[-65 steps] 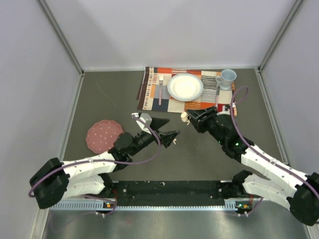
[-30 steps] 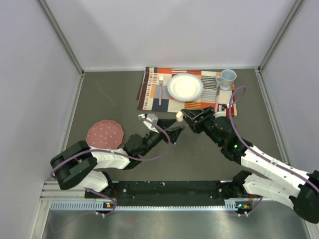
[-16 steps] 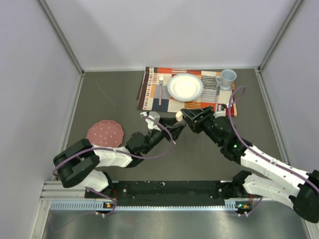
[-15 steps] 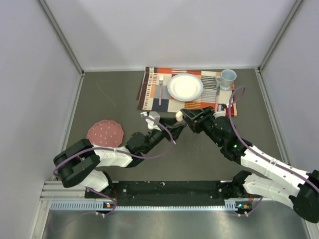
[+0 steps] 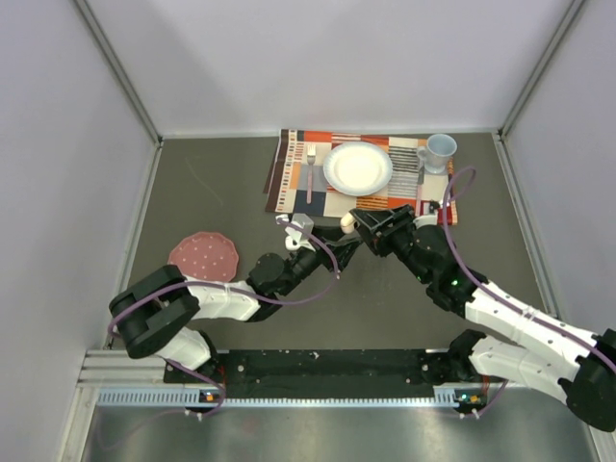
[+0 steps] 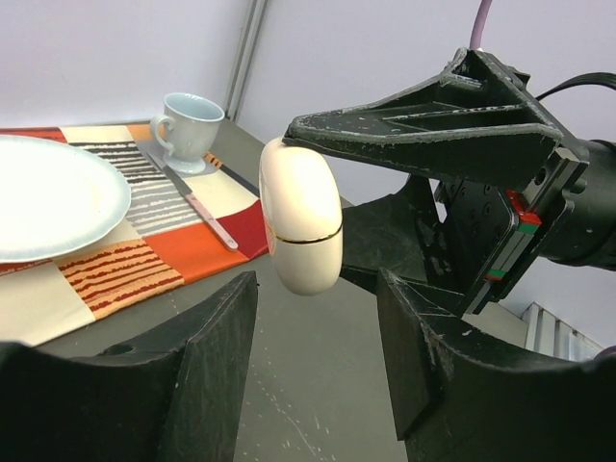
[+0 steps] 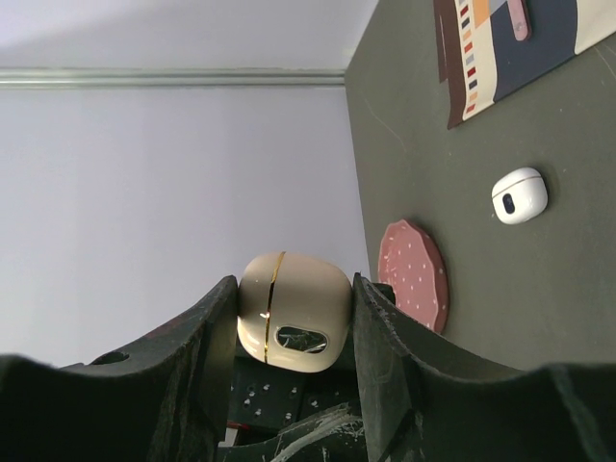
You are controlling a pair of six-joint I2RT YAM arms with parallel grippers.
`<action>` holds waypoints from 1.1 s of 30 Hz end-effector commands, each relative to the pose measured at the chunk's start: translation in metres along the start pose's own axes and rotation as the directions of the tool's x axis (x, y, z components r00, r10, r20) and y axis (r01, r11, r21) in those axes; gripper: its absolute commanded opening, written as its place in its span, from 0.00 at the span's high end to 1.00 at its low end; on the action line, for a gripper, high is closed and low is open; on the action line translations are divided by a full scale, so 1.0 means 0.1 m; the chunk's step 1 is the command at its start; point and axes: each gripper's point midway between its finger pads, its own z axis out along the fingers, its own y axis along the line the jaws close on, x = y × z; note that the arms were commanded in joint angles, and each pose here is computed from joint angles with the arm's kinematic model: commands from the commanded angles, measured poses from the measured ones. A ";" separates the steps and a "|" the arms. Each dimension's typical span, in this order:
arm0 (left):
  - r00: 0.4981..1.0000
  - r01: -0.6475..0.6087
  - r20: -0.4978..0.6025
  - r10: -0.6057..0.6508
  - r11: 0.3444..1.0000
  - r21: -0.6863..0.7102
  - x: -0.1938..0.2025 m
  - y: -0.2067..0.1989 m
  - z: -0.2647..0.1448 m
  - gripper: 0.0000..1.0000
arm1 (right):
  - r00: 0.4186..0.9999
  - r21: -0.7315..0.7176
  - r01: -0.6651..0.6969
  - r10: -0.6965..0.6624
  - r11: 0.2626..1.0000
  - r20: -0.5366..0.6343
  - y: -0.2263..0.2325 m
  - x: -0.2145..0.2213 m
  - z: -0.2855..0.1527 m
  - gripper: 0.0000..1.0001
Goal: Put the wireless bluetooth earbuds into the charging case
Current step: Pass from the right arm to the left
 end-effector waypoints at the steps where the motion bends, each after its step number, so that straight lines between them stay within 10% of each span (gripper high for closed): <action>1: 0.938 0.007 0.340 -0.062 0.987 0.159 -0.96 -0.43 0.03 0.42 | 1.000 -0.079 -0.022 0.022 0.997 -0.004 0.27 0.01 -0.06 1.00; 33: 0.921 0.015 0.381 -0.076 0.987 0.162 -1.08 -0.44 0.05 0.46 | 1.000 -0.053 -0.013 0.014 0.998 0.016 0.19 -0.02 -0.04 0.99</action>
